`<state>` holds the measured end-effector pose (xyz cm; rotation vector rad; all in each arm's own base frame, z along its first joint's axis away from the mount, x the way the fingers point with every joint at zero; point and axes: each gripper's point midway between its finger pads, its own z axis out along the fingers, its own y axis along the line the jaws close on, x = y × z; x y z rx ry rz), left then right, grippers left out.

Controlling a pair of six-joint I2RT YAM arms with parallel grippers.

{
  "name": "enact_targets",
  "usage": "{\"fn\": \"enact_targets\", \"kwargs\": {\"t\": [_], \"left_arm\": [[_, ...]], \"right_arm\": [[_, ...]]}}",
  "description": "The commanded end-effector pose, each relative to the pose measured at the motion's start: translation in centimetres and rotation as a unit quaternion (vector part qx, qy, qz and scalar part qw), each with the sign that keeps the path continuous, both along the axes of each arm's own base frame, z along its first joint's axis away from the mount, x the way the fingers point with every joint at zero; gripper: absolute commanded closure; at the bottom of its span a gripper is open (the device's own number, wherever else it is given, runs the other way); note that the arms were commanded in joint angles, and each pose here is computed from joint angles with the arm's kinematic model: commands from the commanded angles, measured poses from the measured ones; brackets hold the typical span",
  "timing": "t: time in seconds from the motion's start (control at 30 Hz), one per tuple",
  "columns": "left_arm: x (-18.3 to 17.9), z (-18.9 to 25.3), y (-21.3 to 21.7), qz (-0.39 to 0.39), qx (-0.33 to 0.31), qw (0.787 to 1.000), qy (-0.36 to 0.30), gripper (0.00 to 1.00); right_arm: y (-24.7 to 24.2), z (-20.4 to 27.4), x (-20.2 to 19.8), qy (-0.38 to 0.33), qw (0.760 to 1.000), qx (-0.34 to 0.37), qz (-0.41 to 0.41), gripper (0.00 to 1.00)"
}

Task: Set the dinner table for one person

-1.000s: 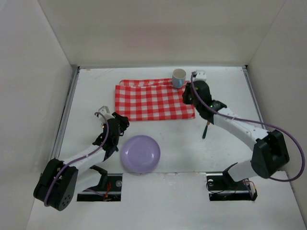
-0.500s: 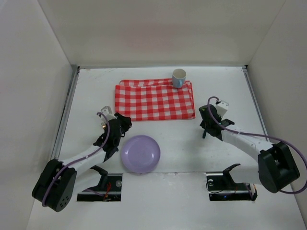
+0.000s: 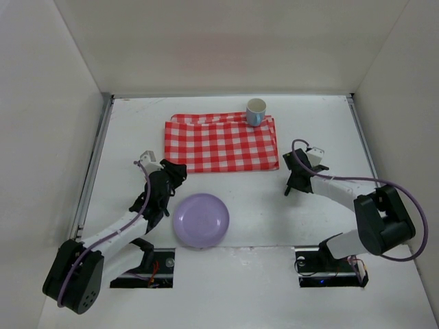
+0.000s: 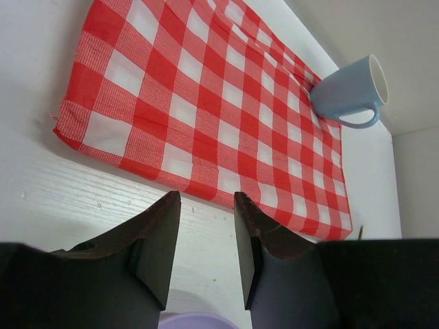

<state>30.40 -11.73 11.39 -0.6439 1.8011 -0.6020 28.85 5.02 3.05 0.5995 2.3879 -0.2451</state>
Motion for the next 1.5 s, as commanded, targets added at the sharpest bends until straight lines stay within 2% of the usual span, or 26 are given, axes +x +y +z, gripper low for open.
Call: {"fn": "enact_targets", "kwargs": {"t": [0.0, 0.2, 0.33, 0.53, 1.13, 1.17, 1.3, 1.37, 1.47], "left_arm": [[0.1, 0.1, -0.3, -0.005, -0.013, 1.000, -0.002, 0.65], [0.1, -0.1, -0.4, -0.005, -0.012, 1.000, 0.002, 0.65], [0.1, -0.3, -0.8, -0.010, -0.010, 1.000, 0.005, 0.65], [0.1, 0.0, -0.6, -0.008, -0.012, 1.000, 0.001, 0.65], [0.1, 0.8, 0.3, 0.004, -0.021, 1.000, -0.013, 0.65], [0.1, 0.8, 0.4, 0.005, -0.021, 1.000, -0.013, 0.65], [0.1, 0.7, 0.2, 0.001, -0.025, 1.000, -0.010, 0.65], [0.0, 0.6, 0.1, -0.001, -0.028, 1.000, -0.008, 0.65], [0.0, 0.7, 0.0, -0.003, -0.033, 0.999, -0.008, 0.65]], "right_arm": [[1.0, 0.9, 1.3, -0.016, 0.999, 0.013, 0.025, 0.57], [0.9, 3.4, 1.6, -0.060, 0.998, 0.017, 0.023, 0.61], [1.9, 5.3, 2.3, -0.083, 0.995, 0.022, 0.049, 0.58], [2.8, 2.0, 2.0, -0.027, 0.996, 0.033, 0.072, 0.55], [2.8, 2.0, 2.0, -0.027, 0.996, 0.033, 0.072, 0.55], [4.5, 2.6, 2.5, 0.026, 0.992, 0.038, 0.116, 0.64], [6.5, 4.6, 2.6, -0.021, 0.991, 0.083, 0.098, 0.56], [7.8, 5.0, 2.2, -0.041, 0.989, 0.116, 0.086, 0.56], [7.4, 4.5, 1.5, -0.045, 0.990, 0.114, 0.066, 0.57]]}}
